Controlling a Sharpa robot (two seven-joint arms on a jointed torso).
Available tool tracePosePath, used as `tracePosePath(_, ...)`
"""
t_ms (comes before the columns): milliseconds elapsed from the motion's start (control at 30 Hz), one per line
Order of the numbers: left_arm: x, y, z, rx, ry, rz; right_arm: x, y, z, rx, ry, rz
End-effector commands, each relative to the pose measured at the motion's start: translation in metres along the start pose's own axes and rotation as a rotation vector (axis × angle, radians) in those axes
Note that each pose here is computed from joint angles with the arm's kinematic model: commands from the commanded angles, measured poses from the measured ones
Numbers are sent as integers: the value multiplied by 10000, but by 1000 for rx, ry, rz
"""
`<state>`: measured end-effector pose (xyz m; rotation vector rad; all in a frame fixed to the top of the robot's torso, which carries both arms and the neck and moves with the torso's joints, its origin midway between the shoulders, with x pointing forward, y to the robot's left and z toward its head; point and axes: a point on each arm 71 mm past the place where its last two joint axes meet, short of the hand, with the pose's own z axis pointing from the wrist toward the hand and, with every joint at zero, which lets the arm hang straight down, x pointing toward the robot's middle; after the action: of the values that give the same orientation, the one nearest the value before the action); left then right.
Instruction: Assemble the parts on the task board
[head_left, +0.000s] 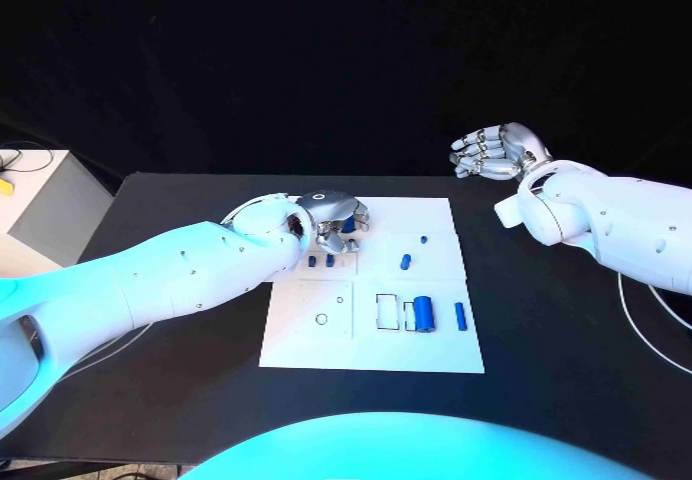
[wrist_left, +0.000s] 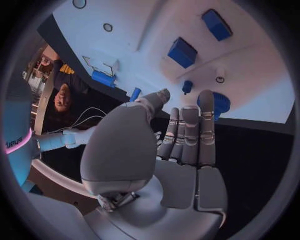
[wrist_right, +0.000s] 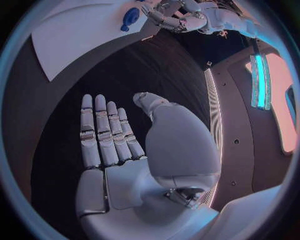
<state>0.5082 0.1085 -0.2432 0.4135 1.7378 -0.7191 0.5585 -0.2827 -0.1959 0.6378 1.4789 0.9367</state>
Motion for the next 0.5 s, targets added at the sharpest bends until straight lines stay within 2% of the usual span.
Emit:
tracePosePath(33,40,-2,9,-6,47,53,12,14,1,-12,9,-3)
tracePosePath(500,61,68,34,-35,65,68,29,27,3,-16,12,-2)
